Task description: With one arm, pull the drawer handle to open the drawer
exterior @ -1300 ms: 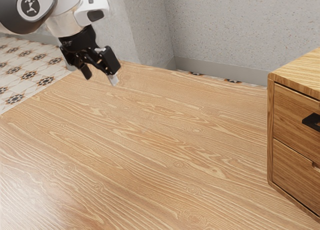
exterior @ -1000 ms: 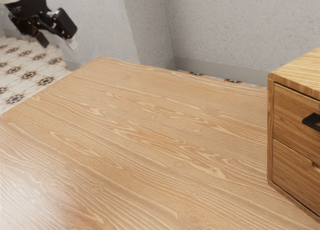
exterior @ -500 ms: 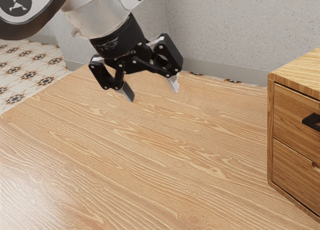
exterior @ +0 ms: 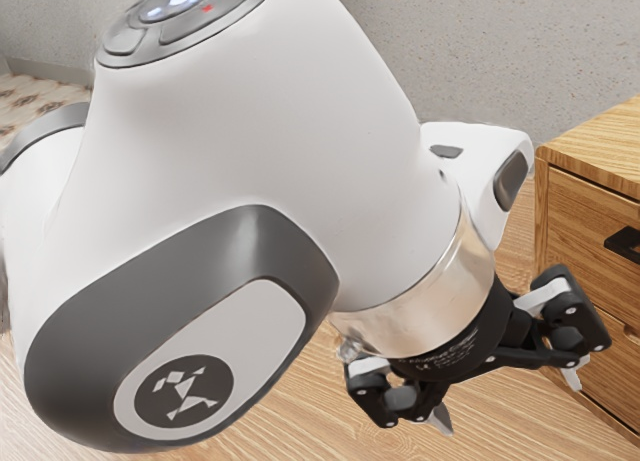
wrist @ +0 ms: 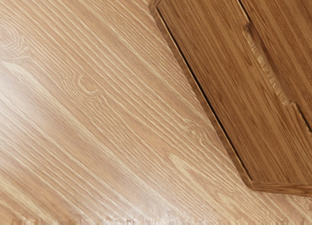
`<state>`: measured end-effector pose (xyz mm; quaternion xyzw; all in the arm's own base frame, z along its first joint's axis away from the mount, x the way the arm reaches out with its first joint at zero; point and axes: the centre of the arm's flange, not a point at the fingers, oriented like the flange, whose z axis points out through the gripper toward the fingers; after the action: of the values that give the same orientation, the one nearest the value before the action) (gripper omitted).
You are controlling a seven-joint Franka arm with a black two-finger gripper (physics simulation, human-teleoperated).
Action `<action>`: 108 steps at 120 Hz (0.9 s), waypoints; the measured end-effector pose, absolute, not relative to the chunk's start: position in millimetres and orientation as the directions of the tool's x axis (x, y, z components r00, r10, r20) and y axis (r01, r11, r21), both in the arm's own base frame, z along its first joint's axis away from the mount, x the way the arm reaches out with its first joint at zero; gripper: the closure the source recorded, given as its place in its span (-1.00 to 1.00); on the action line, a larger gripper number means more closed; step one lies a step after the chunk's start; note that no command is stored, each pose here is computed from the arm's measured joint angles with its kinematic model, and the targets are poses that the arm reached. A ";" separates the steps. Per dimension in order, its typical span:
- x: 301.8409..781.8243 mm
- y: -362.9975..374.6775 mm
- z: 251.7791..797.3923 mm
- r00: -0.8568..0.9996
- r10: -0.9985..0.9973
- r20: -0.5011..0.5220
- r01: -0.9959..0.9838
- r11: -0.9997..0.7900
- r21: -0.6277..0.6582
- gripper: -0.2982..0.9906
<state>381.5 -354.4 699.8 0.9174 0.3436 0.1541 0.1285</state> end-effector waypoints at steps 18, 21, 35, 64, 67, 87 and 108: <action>375.2 -379.9 690.0 0.685 0.714 0.140 0.618 -0.673 0.406 -0.50; 374.4 -381.6 689.4 0.678 0.723 0.132 0.624 -0.661 0.417 -0.50; 376.9 -389.7 685.0 0.648 0.756 0.096 0.639 -0.608 0.471 -0.50; 408.5 -388.0 678.9 0.579 0.815 0.034 0.682 -0.507 0.527 -0.49; 407.5 -391.0 679.9 0.580 0.814 0.033 0.678 -0.505 0.533 -0.49; 421.7 -405.5 678.0 0.567 0.823 0.037 0.675 -0.490 0.552 -0.49; 438.8 -390.3 684.9 0.524 0.851 0.023 0.692 -0.442 0.571 -0.49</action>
<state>438.8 -390.3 684.9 0.8346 0.4623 0.1558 0.2560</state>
